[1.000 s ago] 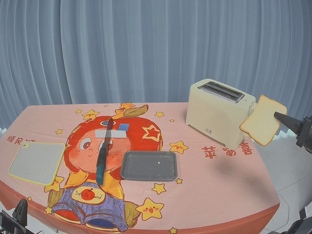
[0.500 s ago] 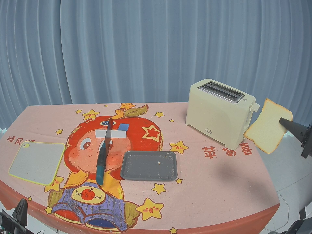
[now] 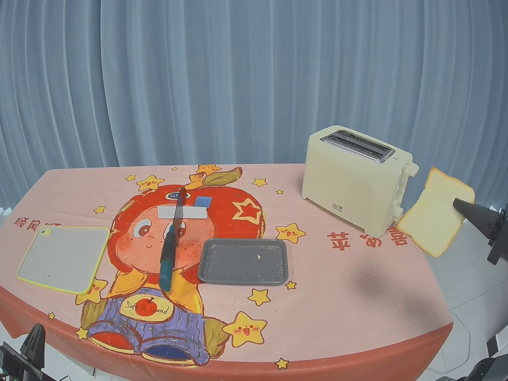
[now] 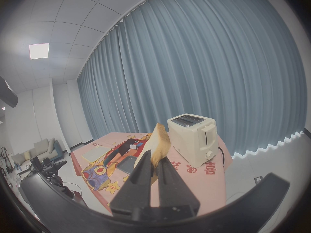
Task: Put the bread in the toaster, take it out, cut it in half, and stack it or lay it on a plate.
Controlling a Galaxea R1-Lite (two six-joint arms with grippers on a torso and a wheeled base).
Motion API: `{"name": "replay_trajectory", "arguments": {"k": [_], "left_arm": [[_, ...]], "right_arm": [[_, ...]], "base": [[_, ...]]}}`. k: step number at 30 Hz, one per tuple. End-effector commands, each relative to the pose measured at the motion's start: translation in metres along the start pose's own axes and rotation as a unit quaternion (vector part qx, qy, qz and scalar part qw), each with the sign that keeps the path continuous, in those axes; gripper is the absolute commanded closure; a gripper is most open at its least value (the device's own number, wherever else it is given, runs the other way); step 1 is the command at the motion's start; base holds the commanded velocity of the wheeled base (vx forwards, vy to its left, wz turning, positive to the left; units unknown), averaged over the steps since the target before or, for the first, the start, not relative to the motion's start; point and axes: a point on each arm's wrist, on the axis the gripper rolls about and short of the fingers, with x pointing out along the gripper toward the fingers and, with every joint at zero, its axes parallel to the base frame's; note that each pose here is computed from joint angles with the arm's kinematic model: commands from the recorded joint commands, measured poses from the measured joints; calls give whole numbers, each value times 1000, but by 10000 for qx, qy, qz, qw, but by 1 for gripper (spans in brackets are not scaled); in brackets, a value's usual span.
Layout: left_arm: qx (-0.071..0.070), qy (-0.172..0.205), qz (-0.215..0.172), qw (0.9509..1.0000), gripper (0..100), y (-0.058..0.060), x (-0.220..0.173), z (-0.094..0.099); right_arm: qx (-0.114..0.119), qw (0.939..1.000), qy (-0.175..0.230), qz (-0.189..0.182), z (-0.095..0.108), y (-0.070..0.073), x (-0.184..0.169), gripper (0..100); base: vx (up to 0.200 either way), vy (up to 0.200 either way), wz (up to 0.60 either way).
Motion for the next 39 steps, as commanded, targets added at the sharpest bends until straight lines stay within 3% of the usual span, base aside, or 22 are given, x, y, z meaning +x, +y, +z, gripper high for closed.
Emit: {"name": "replay_trajectory", "arguments": {"k": [1, 14, 39], "left_arm": [[4, 6, -1, 10000, 100, 0, 0, -5], [-3, 6, 7, 10000, 100, 0, 0, -5], [4, 6, -1, 10000, 100, 0, 0, -5]], "right_arm": [[-3, 10000, 50, 0, -2, -1, 2, 100], [32, 9999, 82, 62, -3, 1, 3, 100], [86, 9997, 161, 174, -5, 4, 5, 100]], "base": [[-200, 0, 0], [-15, 0, 0], [0, 200, 0]]}}
